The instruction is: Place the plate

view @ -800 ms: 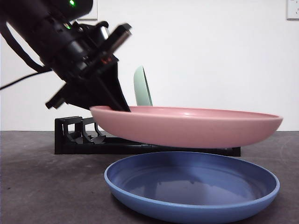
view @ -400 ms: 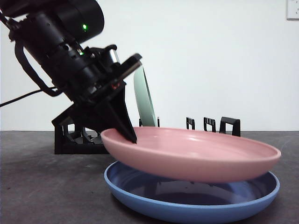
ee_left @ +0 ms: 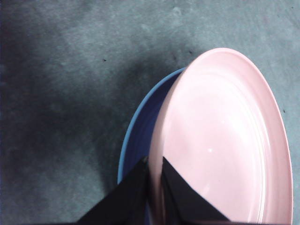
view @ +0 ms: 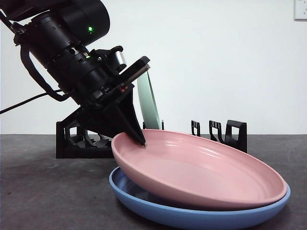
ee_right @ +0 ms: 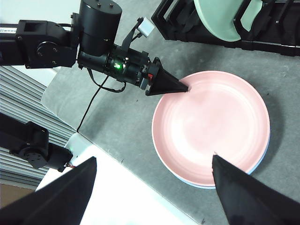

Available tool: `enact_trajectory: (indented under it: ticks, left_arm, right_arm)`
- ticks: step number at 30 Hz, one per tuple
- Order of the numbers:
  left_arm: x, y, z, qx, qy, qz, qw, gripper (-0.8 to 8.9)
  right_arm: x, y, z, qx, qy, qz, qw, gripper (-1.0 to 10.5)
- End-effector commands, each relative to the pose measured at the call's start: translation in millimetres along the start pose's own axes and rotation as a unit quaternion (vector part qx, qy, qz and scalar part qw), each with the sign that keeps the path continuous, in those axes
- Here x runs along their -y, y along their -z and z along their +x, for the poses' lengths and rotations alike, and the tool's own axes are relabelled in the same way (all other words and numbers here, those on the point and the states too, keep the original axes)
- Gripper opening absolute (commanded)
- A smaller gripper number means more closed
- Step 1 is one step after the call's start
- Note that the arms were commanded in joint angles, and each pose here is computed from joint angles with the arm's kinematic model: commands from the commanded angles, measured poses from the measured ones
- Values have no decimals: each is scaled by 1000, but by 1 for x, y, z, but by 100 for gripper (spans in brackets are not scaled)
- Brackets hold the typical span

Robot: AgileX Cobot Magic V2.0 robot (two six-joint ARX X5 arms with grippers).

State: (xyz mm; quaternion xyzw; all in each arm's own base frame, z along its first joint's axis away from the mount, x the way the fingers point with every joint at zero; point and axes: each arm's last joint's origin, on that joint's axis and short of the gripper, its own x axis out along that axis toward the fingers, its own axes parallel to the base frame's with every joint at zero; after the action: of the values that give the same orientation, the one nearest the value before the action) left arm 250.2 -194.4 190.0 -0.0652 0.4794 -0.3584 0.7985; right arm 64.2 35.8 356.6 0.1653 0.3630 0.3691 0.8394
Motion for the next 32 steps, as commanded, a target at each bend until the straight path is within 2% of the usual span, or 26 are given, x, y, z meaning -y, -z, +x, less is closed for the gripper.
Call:
enact_trajectory:
  ticks: [1,2,6,9,19,27,32]
  left_arm:
    - [6,-1,5,-2,9,9,1000,49]
    - [7,-1,5,-3,10,10,1000,98]
    - [9,-1,5,-1,13,-2,1000,404]
    - [11,-7,-1,8,20,-8,1000,500]
    - [37,-19,-61,38,28,32,998,506]
    - [53,-2,-135,84,20,81,993,504]
    - [60,15,-179,136,-20,101,985,504]
  right_arm:
    - [-3,-2,-2,6,-4,-9,1000,389]
    - [-3,-2,-2,6,-4,-9,1000,389]
    - [-3,-2,-2,6,-4,-9,1000,389]
    - [-3,-2,-2,6,-4,-9,1000,389]
    - [-3,-2,-2,6,-3,-11,1000,389]
    - [-3,-5,-2,16,-6,-20,1000,389]
    - [-4,-8,-2,30,-9,-31,999,389]
